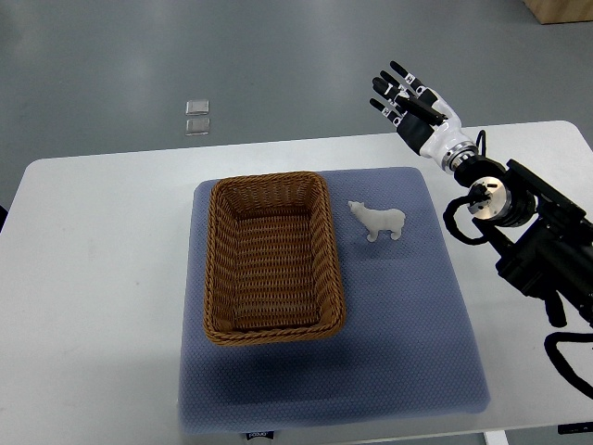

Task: Place white bear in brown basket with right hand
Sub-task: 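Move the right hand forward and over the white polar bear figurine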

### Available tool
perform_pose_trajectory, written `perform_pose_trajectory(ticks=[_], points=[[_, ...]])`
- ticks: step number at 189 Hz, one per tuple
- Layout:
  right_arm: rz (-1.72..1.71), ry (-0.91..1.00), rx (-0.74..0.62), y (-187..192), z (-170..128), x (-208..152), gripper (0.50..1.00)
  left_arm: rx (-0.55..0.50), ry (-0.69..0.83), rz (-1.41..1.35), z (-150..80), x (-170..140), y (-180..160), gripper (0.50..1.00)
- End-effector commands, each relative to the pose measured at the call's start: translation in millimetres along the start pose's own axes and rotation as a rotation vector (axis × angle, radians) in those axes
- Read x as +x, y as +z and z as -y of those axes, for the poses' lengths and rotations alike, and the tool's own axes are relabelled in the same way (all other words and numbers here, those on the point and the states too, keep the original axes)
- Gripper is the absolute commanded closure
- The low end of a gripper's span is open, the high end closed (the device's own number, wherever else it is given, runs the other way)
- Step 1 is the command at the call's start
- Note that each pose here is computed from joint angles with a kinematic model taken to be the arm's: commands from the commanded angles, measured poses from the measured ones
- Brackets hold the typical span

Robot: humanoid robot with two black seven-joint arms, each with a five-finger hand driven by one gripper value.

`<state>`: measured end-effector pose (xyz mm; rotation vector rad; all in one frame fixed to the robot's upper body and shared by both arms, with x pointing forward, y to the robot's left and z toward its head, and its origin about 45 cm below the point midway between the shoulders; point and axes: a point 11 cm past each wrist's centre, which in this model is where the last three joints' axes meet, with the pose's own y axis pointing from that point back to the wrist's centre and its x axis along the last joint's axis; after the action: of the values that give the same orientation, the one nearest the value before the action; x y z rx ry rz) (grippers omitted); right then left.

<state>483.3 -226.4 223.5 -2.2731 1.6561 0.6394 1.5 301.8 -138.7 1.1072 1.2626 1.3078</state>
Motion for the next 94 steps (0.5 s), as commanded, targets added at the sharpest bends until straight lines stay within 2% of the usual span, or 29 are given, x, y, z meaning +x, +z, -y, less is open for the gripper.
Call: perform_pose_trajectory(ticks=[1,31,51,94], points=[[-0.255,-0.072,-0.071,-8.4,0.7,-8.1,0.574,0.000,0.000,0.000,0.0,0.0,-0.1,0.500],[-0.789,-0.257,-0.211,-24.0,-0.8,-38.2,0.574,0.000,-0.003,0.002,0.0,-1.1,0.0,0.500],[-1.130,-0.402,-0.384,-33.3,1.8,-57.7,0.574,0.000,-0.005,0.002,0.0,-1.6,0.0,0.500],[-1.608,-0.449,-0.680,-69.8,3.4,-83.0,0.572,0.000,-0.011,0.002,0.0,-3.7,0.1,0.500]])
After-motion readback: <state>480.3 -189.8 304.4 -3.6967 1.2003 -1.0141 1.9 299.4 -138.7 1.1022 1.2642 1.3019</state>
